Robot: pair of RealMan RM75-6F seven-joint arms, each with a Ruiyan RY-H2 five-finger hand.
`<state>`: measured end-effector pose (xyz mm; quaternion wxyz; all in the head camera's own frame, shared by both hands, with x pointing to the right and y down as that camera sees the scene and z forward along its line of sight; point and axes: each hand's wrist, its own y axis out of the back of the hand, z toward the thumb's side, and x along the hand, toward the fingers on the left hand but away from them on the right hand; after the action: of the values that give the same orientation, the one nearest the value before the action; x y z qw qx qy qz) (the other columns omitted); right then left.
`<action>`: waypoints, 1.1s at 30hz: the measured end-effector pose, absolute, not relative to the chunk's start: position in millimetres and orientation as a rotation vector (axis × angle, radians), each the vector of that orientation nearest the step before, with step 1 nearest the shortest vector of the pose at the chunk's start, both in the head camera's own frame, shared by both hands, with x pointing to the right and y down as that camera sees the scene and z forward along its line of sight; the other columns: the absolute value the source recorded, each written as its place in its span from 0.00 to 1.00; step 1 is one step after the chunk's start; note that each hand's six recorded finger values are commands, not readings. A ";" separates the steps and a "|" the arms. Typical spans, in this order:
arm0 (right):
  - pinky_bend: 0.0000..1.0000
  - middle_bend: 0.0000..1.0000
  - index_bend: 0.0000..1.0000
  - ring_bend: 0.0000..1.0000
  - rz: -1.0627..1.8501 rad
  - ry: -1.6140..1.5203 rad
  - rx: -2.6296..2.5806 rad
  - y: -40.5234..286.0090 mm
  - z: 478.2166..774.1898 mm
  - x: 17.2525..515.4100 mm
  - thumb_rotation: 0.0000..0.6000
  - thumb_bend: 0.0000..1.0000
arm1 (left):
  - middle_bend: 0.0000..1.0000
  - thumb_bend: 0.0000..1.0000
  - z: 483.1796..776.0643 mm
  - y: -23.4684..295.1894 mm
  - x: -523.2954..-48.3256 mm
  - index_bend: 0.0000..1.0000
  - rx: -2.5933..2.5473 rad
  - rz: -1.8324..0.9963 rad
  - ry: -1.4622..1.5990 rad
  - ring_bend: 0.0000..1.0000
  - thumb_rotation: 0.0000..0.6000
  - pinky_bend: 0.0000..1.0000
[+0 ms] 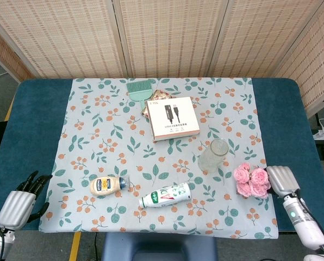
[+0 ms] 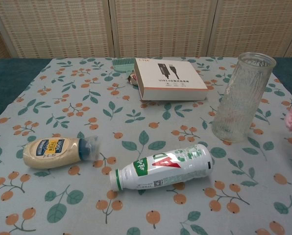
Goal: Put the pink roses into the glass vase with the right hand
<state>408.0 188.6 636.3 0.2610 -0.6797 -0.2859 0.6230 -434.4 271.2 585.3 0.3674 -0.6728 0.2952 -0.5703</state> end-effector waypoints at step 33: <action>1.00 0.88 0.89 0.93 0.896 -1.277 -2.514 54.5 453.8 280.0 1.00 0.52 | 0.16 0.35 584.8 271.9 -432.7 0.11 -1.730 -1.461 0.752 0.06 1.00 0.28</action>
<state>280.0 54.5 453.8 0.0913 -0.8461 -0.4298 0.3016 -432.7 271.9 584.8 0.3687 -0.6740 0.2929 -0.5692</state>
